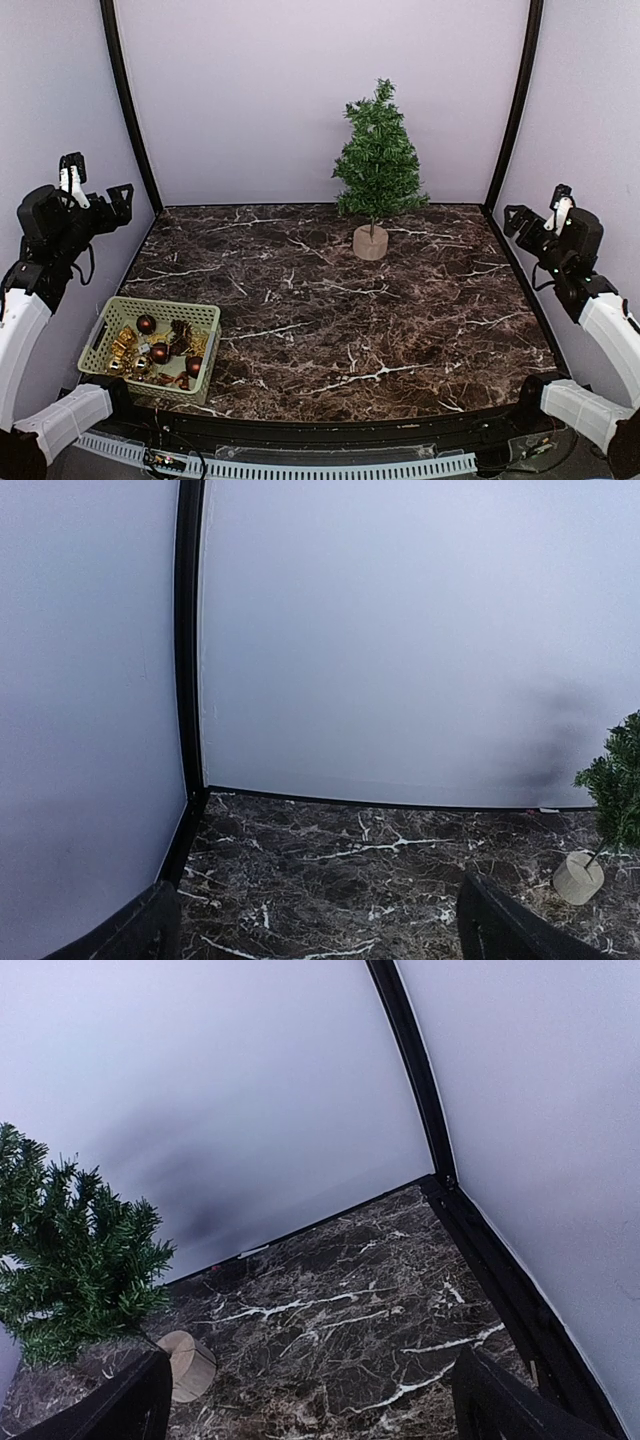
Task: Decorate the small christmas tree
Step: Pick up the light string from the bin.
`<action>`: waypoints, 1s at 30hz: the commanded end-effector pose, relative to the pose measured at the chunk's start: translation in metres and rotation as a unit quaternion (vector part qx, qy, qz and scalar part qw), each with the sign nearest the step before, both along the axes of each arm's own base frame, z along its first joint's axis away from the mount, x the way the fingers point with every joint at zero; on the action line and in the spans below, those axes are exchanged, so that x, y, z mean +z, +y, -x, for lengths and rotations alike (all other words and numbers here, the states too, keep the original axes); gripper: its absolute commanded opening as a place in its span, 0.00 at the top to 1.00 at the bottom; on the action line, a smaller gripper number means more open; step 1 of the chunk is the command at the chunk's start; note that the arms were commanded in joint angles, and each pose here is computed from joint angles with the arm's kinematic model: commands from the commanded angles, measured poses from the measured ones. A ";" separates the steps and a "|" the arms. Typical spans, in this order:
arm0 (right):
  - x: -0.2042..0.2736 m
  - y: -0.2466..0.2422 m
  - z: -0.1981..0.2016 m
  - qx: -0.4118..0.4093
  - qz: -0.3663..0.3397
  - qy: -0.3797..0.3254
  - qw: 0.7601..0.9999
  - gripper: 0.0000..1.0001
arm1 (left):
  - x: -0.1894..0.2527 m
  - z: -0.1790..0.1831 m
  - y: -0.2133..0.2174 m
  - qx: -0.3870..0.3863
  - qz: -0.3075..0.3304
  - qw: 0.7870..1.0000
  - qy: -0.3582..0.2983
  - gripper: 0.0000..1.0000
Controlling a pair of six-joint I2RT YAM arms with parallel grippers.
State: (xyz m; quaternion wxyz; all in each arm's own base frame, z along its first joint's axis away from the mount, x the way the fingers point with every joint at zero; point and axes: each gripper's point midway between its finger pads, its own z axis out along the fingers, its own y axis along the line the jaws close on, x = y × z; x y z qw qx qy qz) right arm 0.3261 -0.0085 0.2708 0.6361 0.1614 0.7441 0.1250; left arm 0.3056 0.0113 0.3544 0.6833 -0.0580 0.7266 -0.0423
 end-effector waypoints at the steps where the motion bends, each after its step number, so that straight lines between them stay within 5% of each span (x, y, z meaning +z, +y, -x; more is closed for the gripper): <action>1: 0.019 -0.005 0.001 -0.010 0.013 -0.025 1.000 0.01 | -0.003 -0.001 0.009 0.025 -0.007 1.000 0.000 0.01; 9: 0.025 0.004 -0.001 0.016 0.014 -0.034 0.999 0.01 | -0.016 -0.006 0.032 0.091 0.011 0.995 0.024 0.01; 14: 0.012 0.028 -0.009 0.087 0.012 -0.004 0.996 0.01 | -0.025 -0.009 0.021 0.059 -0.002 0.998 0.028 0.01; 18: 0.006 0.047 -0.011 0.132 -0.003 0.007 0.991 0.03 | -0.051 -0.017 -0.009 -0.017 0.048 0.995 0.084 0.09; 30: -0.030 0.106 -0.007 0.202 -0.031 0.027 0.978 0.03 | -0.183 0.053 -0.073 -0.049 0.207 0.912 0.352 0.20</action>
